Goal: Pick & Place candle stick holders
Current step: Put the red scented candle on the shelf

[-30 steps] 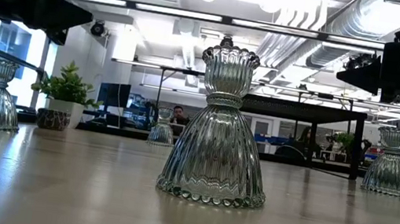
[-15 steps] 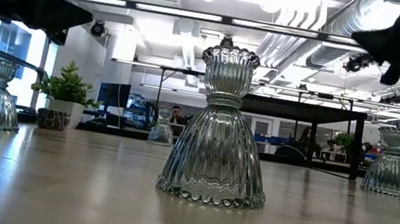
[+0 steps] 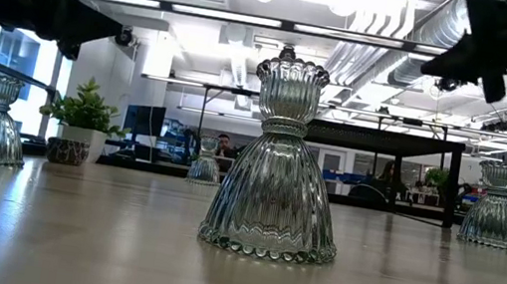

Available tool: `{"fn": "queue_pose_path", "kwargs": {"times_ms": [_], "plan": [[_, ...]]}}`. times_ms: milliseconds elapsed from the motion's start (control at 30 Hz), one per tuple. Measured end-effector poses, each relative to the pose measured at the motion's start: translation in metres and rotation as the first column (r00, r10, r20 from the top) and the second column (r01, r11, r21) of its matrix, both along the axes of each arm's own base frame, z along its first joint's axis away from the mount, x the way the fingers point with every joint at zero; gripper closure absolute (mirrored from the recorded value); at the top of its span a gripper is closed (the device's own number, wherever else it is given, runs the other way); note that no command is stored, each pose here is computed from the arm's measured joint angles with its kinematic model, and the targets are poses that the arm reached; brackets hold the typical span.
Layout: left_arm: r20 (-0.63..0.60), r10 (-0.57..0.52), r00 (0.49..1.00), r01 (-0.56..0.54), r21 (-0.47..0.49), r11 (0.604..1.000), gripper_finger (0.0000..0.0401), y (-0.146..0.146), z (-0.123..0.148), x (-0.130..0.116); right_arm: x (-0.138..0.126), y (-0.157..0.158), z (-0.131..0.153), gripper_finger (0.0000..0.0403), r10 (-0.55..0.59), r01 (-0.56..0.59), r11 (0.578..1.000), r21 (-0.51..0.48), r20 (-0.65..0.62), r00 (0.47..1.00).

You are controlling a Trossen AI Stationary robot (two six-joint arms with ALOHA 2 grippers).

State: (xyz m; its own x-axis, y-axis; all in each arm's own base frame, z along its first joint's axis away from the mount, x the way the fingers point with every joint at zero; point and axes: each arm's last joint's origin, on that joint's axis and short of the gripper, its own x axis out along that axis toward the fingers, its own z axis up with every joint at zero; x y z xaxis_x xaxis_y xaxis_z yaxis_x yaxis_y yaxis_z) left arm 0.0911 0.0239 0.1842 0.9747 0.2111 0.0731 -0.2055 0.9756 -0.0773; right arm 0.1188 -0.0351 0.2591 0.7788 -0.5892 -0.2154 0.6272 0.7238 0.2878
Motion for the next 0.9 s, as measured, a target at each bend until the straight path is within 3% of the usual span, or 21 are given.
{"fn": "queue_pose_path", "kwargs": {"times_ms": [233,467,600,900], "plan": [[-0.006,0.005,1.0,-0.005,0.024,1.0,0.0401,0.0,0.0,0.0,0.039,0.018,0.026,0.0403,0.141,-0.128,0.988,0.085,-0.181,0.973],[-0.028,0.006,1.0,-0.006,0.018,1.0,0.0401,0.0,-0.002,0.0,0.067,0.066,0.034,0.0403,0.304,-0.249,0.947,0.203,-0.313,0.9],[-0.043,0.006,0.999,-0.005,0.015,1.0,0.0401,0.0,-0.004,0.0,0.068,0.1,0.02,0.0403,0.35,-0.242,0.922,0.301,-0.382,0.856],[-0.053,0.015,0.998,-0.013,0.04,0.999,0.0401,0.0,-0.004,0.0,0.048,0.177,-0.018,0.0403,0.382,-0.15,0.856,0.494,-0.41,0.828]]}}
